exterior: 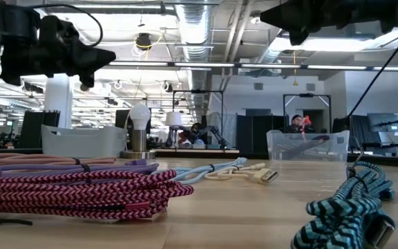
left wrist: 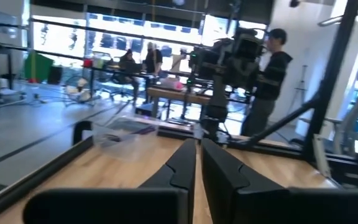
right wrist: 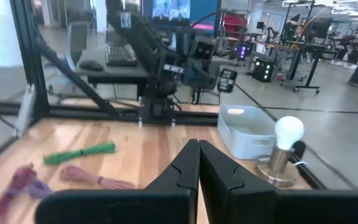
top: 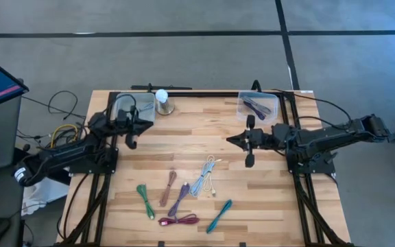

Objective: Pick & Place USB Port
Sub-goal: Put the light blue patterned charger cable into the transparent bin

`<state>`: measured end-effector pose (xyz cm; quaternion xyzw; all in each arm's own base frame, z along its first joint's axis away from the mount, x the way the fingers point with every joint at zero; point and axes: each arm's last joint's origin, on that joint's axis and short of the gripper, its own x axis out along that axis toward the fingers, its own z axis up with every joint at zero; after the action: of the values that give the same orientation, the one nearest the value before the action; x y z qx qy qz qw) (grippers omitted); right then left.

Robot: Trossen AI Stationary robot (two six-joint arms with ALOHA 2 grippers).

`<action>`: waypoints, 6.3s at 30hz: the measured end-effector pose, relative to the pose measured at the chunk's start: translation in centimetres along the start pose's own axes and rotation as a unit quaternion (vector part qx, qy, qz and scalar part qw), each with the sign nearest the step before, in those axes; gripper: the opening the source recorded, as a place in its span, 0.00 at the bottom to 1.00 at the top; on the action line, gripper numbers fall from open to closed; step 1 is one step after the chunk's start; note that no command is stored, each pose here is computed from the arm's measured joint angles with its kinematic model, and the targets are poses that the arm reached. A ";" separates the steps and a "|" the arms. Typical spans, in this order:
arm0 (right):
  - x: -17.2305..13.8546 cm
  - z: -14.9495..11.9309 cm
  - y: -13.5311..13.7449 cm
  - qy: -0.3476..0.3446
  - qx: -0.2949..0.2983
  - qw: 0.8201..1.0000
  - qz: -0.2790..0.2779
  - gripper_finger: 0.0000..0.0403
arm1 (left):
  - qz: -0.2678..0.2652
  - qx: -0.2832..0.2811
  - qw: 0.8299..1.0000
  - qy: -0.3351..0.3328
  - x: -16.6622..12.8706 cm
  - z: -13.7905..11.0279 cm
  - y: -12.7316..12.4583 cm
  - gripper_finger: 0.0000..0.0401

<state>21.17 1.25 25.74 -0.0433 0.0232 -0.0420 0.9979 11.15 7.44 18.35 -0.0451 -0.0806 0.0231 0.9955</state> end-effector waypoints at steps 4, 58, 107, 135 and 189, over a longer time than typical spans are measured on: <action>0.0 -0.8 0.3 0.037 0.000 0.998 0.051 0.01 | -0.023 -0.003 1.000 0.000 0.3 -0.1 -0.6 0.05; 5.6 -4.2 13.4 0.476 -0.034 0.871 0.115 0.18 | -0.019 -0.012 1.000 0.005 0.6 -0.3 -0.9 0.03; 9.9 -7.2 19.3 0.599 -0.110 0.772 0.184 0.01 | -0.007 -0.052 0.997 0.062 1.1 -2.0 -0.2 0.03; -1.1 2.9 6.6 0.518 -0.112 0.822 -0.208 0.00 | -0.007 -0.052 0.997 0.061 1.2 -2.0 -0.2 0.03; 1.5 -10.5 -16.6 0.659 0.035 0.638 -0.396 0.02 | -0.007 -0.050 0.997 0.059 1.2 -1.9 -0.2 0.03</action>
<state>20.74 -16.25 16.66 0.0261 0.6541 -0.4514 0.6063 12.62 7.09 16.64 -0.0952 -0.0235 0.0091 0.9951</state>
